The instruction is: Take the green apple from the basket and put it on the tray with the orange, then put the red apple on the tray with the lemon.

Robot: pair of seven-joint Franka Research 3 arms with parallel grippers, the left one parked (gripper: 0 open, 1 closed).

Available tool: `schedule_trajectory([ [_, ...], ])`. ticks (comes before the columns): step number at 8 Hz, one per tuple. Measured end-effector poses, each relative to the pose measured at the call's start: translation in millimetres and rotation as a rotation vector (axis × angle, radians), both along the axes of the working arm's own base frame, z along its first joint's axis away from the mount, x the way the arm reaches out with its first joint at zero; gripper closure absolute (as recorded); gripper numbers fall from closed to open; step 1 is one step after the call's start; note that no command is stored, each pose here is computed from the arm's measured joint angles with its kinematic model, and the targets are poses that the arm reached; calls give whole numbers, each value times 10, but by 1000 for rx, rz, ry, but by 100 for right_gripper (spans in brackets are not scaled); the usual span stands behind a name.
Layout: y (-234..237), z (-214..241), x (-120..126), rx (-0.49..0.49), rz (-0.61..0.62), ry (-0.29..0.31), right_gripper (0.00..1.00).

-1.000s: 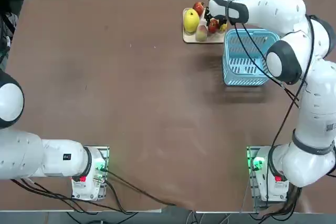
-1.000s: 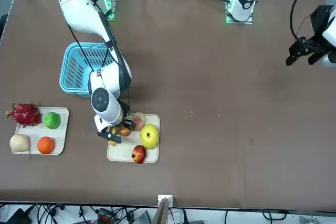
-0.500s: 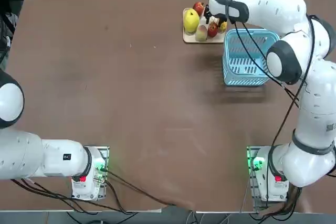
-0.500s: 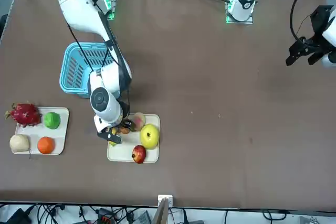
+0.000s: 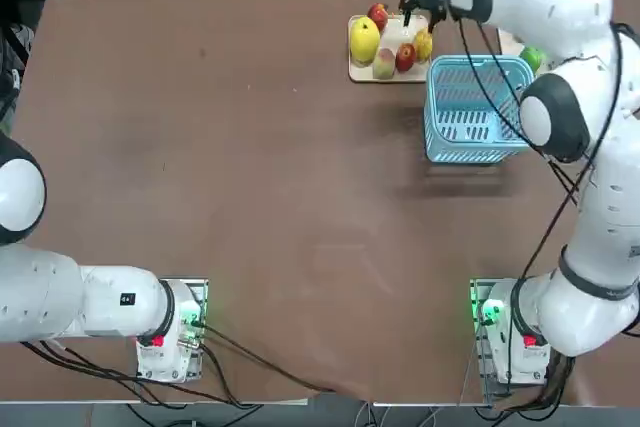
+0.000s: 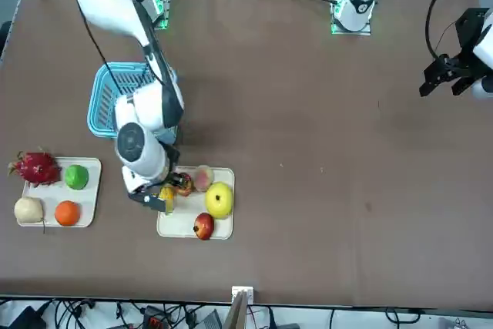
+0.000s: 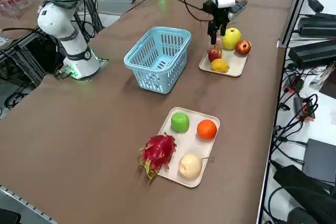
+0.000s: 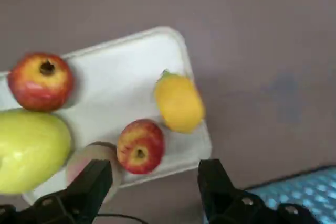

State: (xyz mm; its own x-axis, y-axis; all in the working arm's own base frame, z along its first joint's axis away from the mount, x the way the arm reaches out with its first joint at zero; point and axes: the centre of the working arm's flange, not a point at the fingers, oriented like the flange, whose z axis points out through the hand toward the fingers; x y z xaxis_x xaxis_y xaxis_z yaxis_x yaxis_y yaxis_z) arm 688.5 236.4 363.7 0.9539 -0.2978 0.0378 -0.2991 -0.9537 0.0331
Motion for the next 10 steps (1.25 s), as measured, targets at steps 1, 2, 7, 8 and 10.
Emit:
schedule_trajectory([
  [1,-163,397,-12,-9,3,-16,0],
  [2,-336,726,-47,-22,17,-26,0],
  [7,-1810,1766,-374,-44,197,69,0],
  [8,-2100,1906,-479,-32,229,72,0],
  [10,-2412,2176,-715,-12,239,69,0],
])
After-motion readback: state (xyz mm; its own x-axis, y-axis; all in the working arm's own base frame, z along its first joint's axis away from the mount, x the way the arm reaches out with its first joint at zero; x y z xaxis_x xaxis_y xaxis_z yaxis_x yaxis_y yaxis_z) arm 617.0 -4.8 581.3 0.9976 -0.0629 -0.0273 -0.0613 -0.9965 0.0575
